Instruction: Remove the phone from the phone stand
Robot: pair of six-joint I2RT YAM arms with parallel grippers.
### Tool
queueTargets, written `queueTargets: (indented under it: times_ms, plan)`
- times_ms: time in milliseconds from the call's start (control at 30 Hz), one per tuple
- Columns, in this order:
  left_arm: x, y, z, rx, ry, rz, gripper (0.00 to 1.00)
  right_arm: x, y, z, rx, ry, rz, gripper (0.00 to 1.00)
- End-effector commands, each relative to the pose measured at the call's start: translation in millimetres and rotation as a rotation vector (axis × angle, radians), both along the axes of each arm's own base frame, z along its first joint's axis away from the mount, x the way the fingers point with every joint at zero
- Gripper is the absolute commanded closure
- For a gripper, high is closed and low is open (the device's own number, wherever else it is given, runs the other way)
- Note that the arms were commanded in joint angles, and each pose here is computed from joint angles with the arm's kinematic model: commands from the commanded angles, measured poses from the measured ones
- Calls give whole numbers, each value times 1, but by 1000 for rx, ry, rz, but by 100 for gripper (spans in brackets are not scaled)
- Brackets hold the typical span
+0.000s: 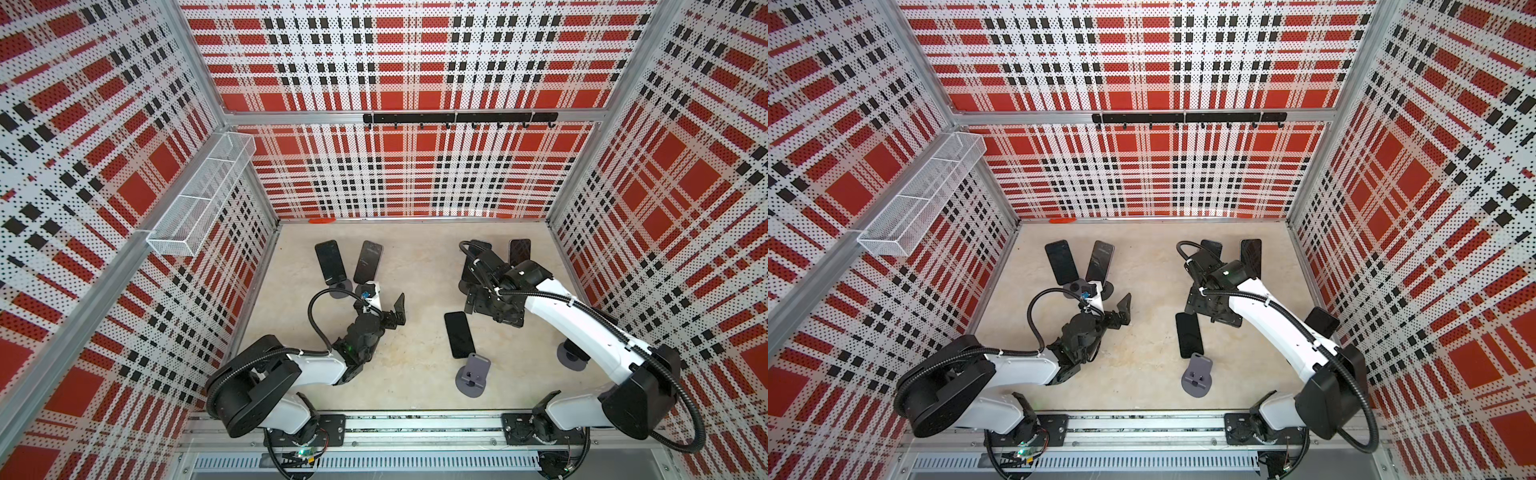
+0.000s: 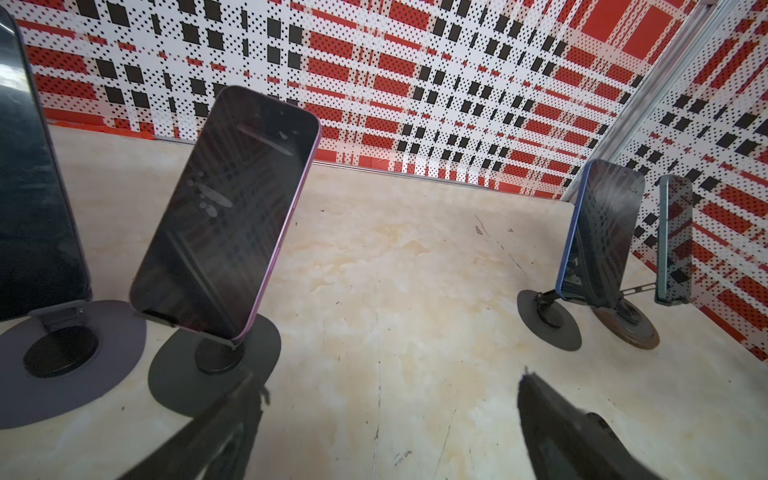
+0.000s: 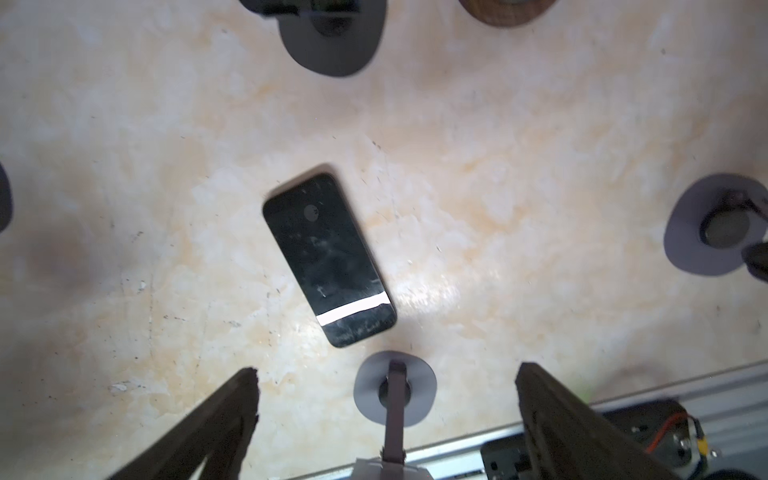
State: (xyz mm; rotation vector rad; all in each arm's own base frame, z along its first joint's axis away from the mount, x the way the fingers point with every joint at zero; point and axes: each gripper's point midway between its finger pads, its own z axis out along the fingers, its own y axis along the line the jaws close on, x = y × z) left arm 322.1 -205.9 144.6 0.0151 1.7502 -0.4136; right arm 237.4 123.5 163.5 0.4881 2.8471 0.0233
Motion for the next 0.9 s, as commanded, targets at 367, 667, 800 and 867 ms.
queueTargets:
  times_ms: [367,667,800,867]
  plan:
    - [9,-4,1,19,4,11,2,-95,47,-33,212,307,65,2]
    - [9,-8,1,6,13,-7,2,-112,39,-47,189,333,13,6]
    - [8,-10,5,-5,7,-19,2,-112,43,-53,201,338,-32,10]
    - [7,-8,5,-3,8,-16,2,-113,39,-57,176,337,-84,11]
